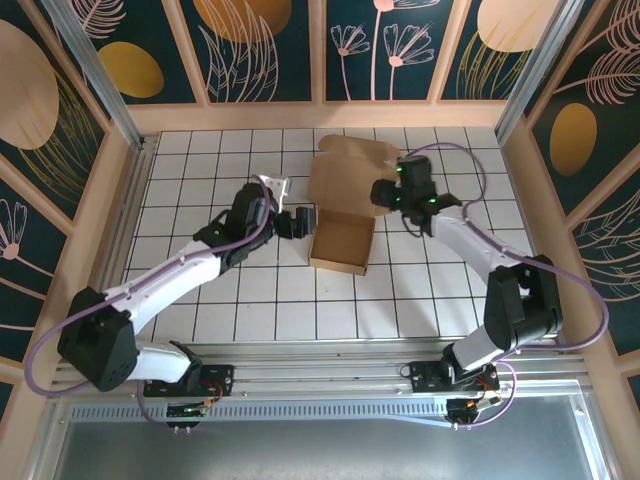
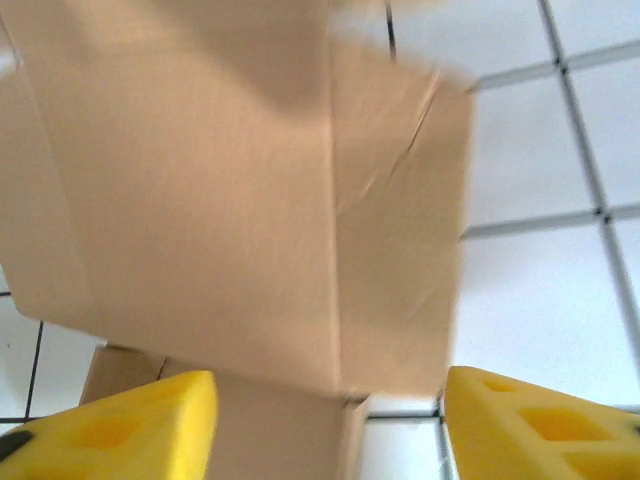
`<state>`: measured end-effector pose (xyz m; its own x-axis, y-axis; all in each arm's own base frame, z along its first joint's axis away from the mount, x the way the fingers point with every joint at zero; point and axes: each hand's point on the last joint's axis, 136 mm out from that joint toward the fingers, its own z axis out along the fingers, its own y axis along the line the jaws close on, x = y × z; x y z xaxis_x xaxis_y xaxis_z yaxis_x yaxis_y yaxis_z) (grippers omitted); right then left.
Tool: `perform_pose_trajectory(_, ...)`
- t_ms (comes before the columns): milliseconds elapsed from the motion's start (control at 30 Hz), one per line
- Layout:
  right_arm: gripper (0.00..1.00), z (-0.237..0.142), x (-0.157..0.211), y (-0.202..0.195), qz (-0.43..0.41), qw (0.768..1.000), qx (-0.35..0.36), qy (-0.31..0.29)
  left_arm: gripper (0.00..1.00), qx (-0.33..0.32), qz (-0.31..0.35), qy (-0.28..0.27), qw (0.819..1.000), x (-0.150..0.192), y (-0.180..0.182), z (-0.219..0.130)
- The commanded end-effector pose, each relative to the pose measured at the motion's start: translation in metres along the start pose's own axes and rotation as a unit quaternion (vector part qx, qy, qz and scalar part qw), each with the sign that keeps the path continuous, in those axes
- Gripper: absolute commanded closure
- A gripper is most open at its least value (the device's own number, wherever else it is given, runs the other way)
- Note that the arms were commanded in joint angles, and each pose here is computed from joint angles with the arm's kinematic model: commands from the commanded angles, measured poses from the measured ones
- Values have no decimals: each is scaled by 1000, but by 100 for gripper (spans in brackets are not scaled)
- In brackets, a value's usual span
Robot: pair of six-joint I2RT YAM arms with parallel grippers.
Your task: Fold the paper box
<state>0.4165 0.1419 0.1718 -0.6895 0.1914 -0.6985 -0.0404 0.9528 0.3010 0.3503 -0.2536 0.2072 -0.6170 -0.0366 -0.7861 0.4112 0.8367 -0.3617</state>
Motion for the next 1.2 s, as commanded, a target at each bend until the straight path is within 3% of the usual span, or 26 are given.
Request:
perform_pose_trajectory(0,28,-4,-25,-3,-42,996,-76,-18,13,94,36,-18,995,-38,-9,17)
perform_pose_trajectory(133,26,15,-39,-14,-18,991,-134,7,11,154,48,21,987,-47,-2,57)
perform_pose_trajectory(200,33,24,-42,-9,-20,989,-146,24,11,177,30,43,983,-44,7,80)
perform_pose_trajectory(300,48,37,-42,-9,-13,988,-149,39,11,175,18,41,984,-49,22,99)
perform_pose_trajectory(633,50,58,-17,-10,-21,987,-143,65,20,177,34,78,981,-37,36,138)
perform_pose_trajectory(733,57,60,-18,-3,-28,986,-151,64,23,171,33,83,981,-37,40,149)
perform_pose_trajectory(933,81,59,-28,-2,-45,988,-144,44,40,171,49,83,981,-38,42,155)
perform_pose_trajectory(1000,87,58,-34,-1,-60,988,-135,35,50,172,58,77,980,-40,41,152)
perform_pose_trajectory(1067,92,57,-39,2,-80,988,-128,22,66,174,65,65,980,-44,39,148)
perform_pose_trajectory(1167,98,53,-46,13,-116,986,-121,-3,69,188,73,57,978,-48,33,143)
